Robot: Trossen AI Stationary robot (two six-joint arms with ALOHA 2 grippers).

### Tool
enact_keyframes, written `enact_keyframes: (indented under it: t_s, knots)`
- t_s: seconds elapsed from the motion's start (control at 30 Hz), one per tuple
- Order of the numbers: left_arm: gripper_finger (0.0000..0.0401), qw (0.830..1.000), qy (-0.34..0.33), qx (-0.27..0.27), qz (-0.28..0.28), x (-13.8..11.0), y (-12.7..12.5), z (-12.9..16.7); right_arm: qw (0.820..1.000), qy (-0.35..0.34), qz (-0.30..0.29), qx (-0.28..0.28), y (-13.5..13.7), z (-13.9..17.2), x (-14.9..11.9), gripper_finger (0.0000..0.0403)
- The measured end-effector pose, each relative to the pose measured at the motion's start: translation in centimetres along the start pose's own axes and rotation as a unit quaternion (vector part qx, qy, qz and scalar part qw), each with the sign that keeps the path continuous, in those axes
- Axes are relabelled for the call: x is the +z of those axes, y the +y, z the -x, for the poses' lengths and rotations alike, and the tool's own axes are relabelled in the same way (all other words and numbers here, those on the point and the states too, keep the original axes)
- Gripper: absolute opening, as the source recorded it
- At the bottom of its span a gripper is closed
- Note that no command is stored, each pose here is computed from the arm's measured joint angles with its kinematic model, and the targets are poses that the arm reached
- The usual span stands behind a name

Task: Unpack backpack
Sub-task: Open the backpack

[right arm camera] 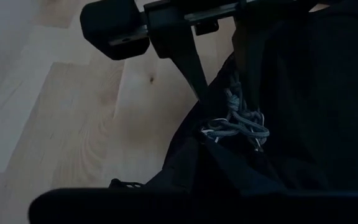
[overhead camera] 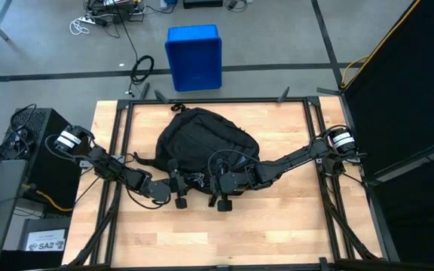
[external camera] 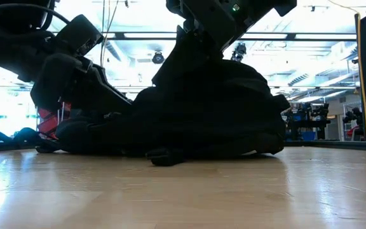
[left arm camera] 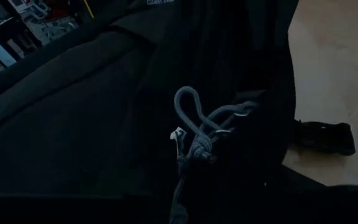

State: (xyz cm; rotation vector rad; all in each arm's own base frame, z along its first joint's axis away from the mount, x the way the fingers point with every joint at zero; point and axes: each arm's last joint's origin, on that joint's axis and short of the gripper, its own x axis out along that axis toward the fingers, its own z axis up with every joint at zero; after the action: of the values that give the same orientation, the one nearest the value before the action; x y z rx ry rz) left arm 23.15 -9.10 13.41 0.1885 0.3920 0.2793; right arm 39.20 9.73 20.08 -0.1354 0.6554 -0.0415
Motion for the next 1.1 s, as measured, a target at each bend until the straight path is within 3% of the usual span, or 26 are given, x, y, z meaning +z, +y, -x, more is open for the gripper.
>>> enact_keyframes:
  t_s: [0.77, 1.1]
  knots:
    - [0.0118, 1.0, -0.009, 0.0, -0.017, 0.22, -0.02, 0.01, 1.0, 0.004, -0.01, 0.0, 0.0, 0.0, -0.06, 0.0007]
    - [0.0008, 0.997, -0.014, -0.013, -0.068, 0.67, -0.22, -0.09, 1.0, 0.004, -0.01, -0.001, -0.08, -0.02, -0.06, 0.0001]
